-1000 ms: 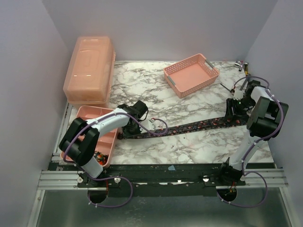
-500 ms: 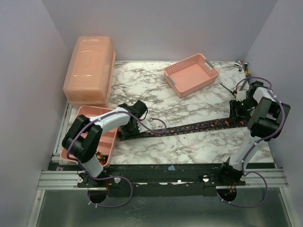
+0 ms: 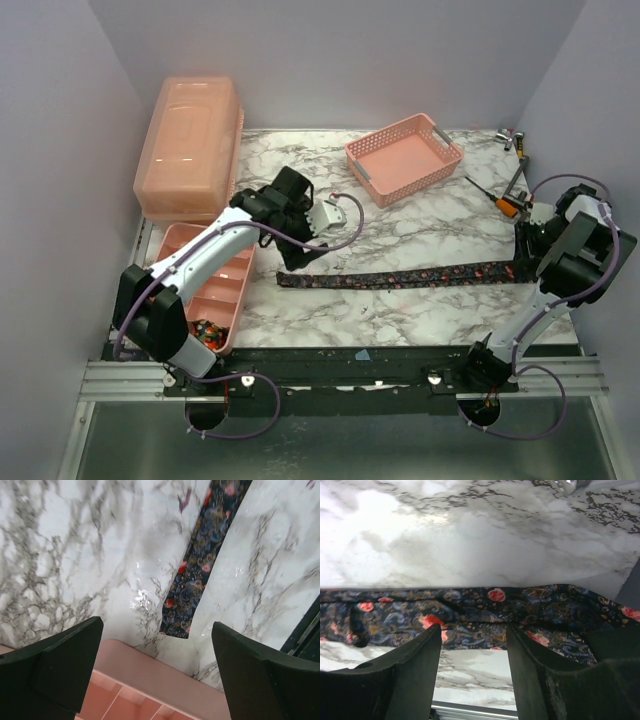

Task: Roll the ties
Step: Flatten out the tie at the center of the board.

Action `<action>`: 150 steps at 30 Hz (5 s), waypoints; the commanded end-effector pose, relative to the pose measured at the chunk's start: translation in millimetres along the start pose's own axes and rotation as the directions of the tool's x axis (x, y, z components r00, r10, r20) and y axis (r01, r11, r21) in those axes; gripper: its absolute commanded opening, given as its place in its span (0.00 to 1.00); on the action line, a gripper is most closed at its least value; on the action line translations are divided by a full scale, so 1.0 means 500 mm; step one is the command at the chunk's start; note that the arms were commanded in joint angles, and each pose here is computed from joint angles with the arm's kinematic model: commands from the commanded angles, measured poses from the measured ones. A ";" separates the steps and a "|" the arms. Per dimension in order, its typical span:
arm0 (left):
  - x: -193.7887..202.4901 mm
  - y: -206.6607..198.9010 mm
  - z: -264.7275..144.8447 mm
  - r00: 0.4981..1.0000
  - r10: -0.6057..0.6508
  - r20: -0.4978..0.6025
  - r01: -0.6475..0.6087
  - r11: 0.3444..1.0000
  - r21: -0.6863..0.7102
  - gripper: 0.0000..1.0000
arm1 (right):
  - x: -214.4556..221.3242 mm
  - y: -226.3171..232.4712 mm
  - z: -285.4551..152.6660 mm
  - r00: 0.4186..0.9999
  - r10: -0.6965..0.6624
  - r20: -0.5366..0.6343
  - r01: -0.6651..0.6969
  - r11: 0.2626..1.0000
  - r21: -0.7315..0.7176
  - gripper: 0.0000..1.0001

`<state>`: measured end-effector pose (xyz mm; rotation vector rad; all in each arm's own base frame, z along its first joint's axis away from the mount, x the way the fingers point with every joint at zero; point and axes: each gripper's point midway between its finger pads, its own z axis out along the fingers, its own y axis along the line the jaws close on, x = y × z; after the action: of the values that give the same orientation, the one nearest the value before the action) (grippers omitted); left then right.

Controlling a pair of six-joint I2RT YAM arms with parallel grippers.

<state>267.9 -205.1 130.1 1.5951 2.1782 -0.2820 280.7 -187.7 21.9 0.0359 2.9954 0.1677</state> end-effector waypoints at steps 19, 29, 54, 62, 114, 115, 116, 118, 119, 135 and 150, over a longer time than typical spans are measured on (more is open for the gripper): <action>-0.091 0.009 -0.172 0.779 -0.246 0.577 0.325 0.945 -0.034 0.98 | -0.038 0.251 -0.097 0.958 -0.248 0.145 0.272 0.946 -0.179 0.64; -0.048 -0.025 -0.129 0.694 -0.486 0.531 0.483 0.861 0.157 0.99 | 0.032 0.545 -0.071 0.864 -0.485 0.133 0.484 0.732 -0.480 0.56; 0.025 -0.056 -0.105 0.763 -0.478 0.434 0.466 0.873 0.142 0.98 | 0.083 0.608 0.047 0.815 -0.578 -0.039 0.496 0.732 -0.467 0.35; 0.007 -0.070 -0.092 0.743 -0.518 0.425 0.466 0.855 0.228 0.98 | 0.065 0.474 0.105 0.840 -0.529 -0.118 0.456 0.807 -0.375 0.32; -0.332 -0.164 0.048 0.719 -0.669 0.189 0.331 0.568 0.754 0.89 | -0.220 0.422 -0.247 0.936 -0.074 0.345 0.254 0.819 -0.514 1.00; -0.329 -0.171 0.064 0.717 -0.679 0.160 0.344 0.545 0.765 0.88 | -0.208 0.427 -0.241 0.939 -0.068 0.337 0.246 0.819 -0.519 1.00; -0.327 -0.174 0.078 0.710 -0.690 0.140 0.360 0.527 0.770 0.87 | -0.197 0.434 -0.237 0.943 -0.068 0.327 0.241 0.815 -0.527 1.00; -0.317 -0.170 0.109 0.696 -0.710 0.103 0.397 0.501 0.769 0.86 | -0.175 0.448 -0.226 0.955 -0.059 0.291 0.219 0.802 -0.555 1.00; -0.311 -0.162 0.126 0.687 -0.721 0.087 0.422 0.494 0.760 0.86 | -0.165 0.454 -0.220 0.962 -0.051 0.269 0.201 0.796 -0.571 1.00; -0.136 -0.069 0.294 0.536 -0.837 -0.114 0.671 0.340 0.659 0.81 | -0.115 0.459 -0.180 0.983 -0.078 0.166 0.162 0.795 -0.584 1.00; -0.231 -0.065 0.042 0.667 -0.671 0.325 0.351 0.667 0.657 0.83 | -0.116 0.540 -0.120 0.765 -0.551 0.333 0.636 0.728 -0.256 0.91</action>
<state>265.0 -334.7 116.2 0.7318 2.2990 -1.6187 324.2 60.9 134.3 -0.5336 2.6176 0.8941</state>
